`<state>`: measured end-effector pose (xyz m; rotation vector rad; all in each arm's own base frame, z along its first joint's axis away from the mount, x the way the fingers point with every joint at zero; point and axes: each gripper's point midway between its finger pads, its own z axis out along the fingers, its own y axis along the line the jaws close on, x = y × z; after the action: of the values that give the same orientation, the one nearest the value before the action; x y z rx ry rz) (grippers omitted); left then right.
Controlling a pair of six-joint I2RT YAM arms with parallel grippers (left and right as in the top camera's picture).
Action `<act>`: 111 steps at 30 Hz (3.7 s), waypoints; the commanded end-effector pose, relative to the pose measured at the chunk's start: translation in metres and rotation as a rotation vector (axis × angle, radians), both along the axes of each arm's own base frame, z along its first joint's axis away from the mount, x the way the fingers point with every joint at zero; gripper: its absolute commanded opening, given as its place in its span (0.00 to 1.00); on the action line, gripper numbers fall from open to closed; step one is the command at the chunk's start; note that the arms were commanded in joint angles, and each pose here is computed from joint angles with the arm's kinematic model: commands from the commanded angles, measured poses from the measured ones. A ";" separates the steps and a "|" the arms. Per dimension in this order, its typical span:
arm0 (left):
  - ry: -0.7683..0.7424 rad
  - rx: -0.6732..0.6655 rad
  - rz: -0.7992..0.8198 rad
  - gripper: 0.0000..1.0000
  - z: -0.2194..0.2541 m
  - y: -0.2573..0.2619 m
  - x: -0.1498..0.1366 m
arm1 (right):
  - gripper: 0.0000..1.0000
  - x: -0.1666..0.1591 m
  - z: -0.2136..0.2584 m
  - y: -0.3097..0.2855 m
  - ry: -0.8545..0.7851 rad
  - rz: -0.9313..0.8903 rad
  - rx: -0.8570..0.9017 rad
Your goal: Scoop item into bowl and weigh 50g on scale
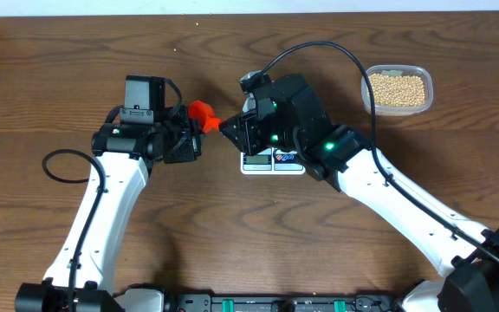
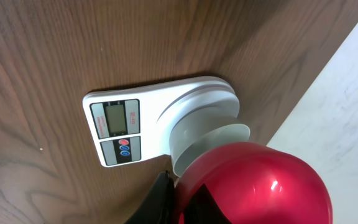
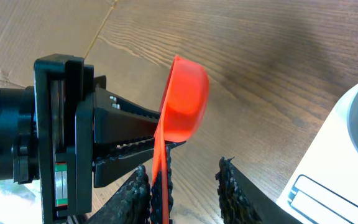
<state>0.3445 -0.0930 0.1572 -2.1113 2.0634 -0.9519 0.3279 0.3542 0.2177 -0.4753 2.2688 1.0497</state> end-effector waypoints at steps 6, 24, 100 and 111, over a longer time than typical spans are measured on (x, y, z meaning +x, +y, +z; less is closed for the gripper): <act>-0.024 -0.001 -0.063 0.07 0.007 -0.014 -0.004 | 0.33 0.000 0.007 0.004 -0.013 0.003 0.011; -0.035 -0.002 -0.075 0.08 0.008 -0.018 -0.003 | 0.01 -0.001 0.007 0.004 -0.006 0.000 0.013; -0.768 0.468 -1.577 0.76 -0.032 -0.175 -0.042 | 0.01 0.062 0.049 -0.272 -0.082 -0.396 -0.113; -0.747 0.466 -1.778 0.78 -0.083 -0.195 -0.055 | 0.01 0.062 0.048 -0.275 -0.083 -0.399 -0.123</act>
<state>0.2869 -0.2833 0.0858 0.5547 2.7321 -0.8147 0.3893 0.0799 0.2549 -0.0680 2.2675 0.6963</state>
